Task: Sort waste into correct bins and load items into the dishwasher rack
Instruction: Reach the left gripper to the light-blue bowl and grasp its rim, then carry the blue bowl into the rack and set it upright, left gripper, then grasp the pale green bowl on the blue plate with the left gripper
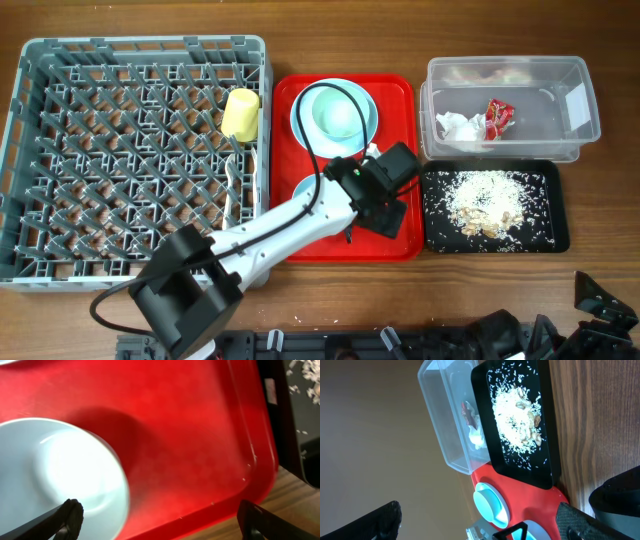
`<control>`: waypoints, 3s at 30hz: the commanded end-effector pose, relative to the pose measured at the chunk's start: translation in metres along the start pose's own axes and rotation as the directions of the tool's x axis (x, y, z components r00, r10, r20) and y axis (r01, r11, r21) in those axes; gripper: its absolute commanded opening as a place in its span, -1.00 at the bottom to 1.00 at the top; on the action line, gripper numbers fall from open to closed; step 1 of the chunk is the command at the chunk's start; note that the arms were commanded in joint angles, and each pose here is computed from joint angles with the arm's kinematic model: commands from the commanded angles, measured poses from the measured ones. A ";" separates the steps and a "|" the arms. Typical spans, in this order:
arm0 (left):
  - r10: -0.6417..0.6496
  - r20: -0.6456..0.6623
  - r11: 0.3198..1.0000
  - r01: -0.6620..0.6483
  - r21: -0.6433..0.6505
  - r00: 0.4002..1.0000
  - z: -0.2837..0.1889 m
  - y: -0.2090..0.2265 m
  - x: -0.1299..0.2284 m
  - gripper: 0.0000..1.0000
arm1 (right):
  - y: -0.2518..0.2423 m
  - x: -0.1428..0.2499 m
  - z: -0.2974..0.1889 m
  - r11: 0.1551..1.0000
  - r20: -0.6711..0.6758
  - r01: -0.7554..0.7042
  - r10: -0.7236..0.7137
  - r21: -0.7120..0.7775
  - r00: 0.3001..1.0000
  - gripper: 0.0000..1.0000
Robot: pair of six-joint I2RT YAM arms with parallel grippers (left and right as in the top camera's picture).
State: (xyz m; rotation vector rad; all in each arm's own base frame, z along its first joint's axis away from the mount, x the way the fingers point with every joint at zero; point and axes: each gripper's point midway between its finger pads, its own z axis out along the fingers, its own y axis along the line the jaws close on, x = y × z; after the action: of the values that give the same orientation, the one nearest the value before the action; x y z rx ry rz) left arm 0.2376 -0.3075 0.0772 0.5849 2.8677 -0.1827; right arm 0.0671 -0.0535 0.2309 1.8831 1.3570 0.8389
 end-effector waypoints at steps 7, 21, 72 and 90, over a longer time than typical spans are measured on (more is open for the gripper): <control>-0.060 0.002 0.997 0.060 -0.051 0.998 0.028 0.026 0.005 -0.14 | 0.001 -0.002 -0.001 1.000 0.008 -0.013 0.013 -0.012 1.000 0.99; -0.097 0.083 0.994 0.100 -0.033 0.992 -0.009 0.033 -0.018 -0.92 | 0.001 -0.002 -0.001 1.000 0.008 -0.013 0.013 -0.012 1.000 1.00; -0.756 0.037 0.624 0.702 0.344 0.654 -0.163 0.265 0.056 -0.23 | 0.001 -0.002 -0.001 1.000 0.008 -0.013 0.013 -0.012 1.000 0.99; -0.723 0.287 0.570 0.778 -0.264 0.628 -0.157 0.276 0.061 -0.81 | 0.001 -0.002 -0.001 1.000 0.008 -0.013 0.013 -0.012 1.000 1.00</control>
State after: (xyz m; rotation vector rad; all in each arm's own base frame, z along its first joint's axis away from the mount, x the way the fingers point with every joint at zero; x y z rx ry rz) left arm 0.2370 -0.0076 0.1462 -0.6885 2.8652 0.2727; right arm 0.0669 -0.0536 0.2301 1.8845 1.3588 0.8353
